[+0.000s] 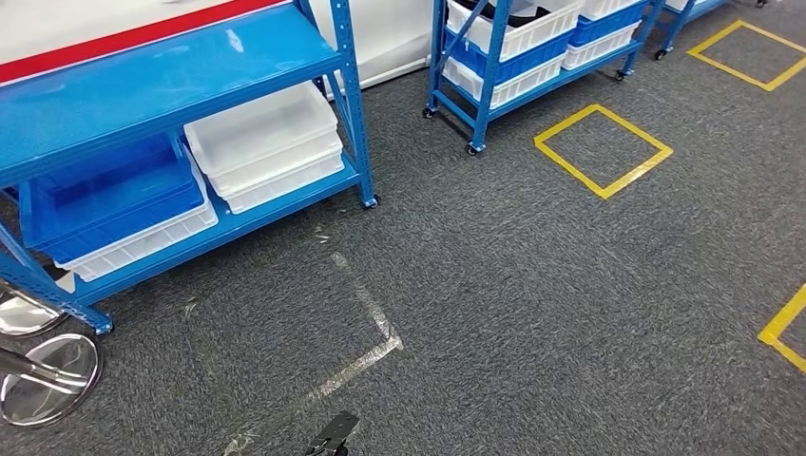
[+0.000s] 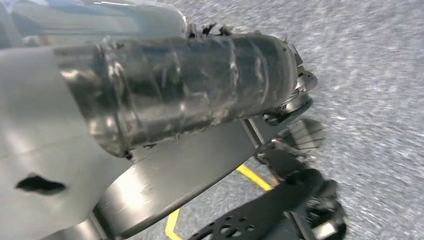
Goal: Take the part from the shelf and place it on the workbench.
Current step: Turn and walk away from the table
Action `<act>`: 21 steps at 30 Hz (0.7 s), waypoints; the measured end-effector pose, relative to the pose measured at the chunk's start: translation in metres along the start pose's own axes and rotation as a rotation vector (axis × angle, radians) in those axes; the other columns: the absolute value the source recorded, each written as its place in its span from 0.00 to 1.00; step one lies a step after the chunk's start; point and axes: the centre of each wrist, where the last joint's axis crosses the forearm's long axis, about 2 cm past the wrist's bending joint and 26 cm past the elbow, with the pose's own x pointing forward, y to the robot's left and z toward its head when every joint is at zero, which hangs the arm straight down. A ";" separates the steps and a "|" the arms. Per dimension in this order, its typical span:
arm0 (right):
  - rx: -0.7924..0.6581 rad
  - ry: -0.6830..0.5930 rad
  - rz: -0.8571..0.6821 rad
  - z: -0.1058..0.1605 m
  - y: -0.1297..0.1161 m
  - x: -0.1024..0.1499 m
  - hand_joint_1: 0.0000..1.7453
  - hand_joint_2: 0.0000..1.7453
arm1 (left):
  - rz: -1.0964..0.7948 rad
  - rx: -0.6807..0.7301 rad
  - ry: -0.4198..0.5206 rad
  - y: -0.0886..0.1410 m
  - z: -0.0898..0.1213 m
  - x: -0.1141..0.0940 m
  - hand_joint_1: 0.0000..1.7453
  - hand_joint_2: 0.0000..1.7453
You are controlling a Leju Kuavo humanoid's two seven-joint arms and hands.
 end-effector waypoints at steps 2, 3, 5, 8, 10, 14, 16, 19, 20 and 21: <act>0.000 -0.003 0.006 0.000 0.000 0.001 0.00 0.00 | 0.000 -0.001 0.004 0.000 0.000 -0.001 0.00 0.00; 0.000 -0.004 0.009 0.000 0.000 0.001 0.00 0.00 | 0.000 -0.002 0.004 0.000 0.000 -0.001 0.00 0.00; 0.000 -0.005 0.017 0.000 0.000 0.001 0.00 0.00 | -0.001 -0.002 0.003 0.000 0.000 -0.001 0.00 0.00; -0.005 -0.008 0.051 0.000 -0.001 0.002 0.00 0.00 | -0.003 -0.004 0.009 0.000 0.000 -0.003 0.00 0.00; -0.006 -0.010 0.077 0.000 -0.002 0.003 0.00 0.00 | -0.006 -0.006 0.006 0.000 0.000 -0.001 0.00 0.00; -0.011 -0.018 0.108 0.001 -0.004 0.006 0.00 0.00 | -0.010 -0.013 0.006 -0.001 0.000 0.000 0.00 0.00; -0.008 -0.019 0.117 0.001 -0.004 0.007 0.00 0.00 | -0.011 -0.015 0.009 -0.001 0.000 0.000 0.00 0.00; -0.003 -0.018 0.132 0.001 -0.002 0.006 0.00 0.00 | -0.011 -0.015 0.011 -0.001 0.000 0.000 0.00 0.00; -0.002 -0.018 0.134 0.001 -0.002 0.006 0.00 0.00 | -0.011 -0.015 0.013 -0.001 0.000 0.000 0.00 0.00; -0.003 -0.018 0.136 0.001 -0.002 0.007 0.00 0.00 | -0.011 -0.015 0.016 -0.001 0.000 -0.001 0.00 0.00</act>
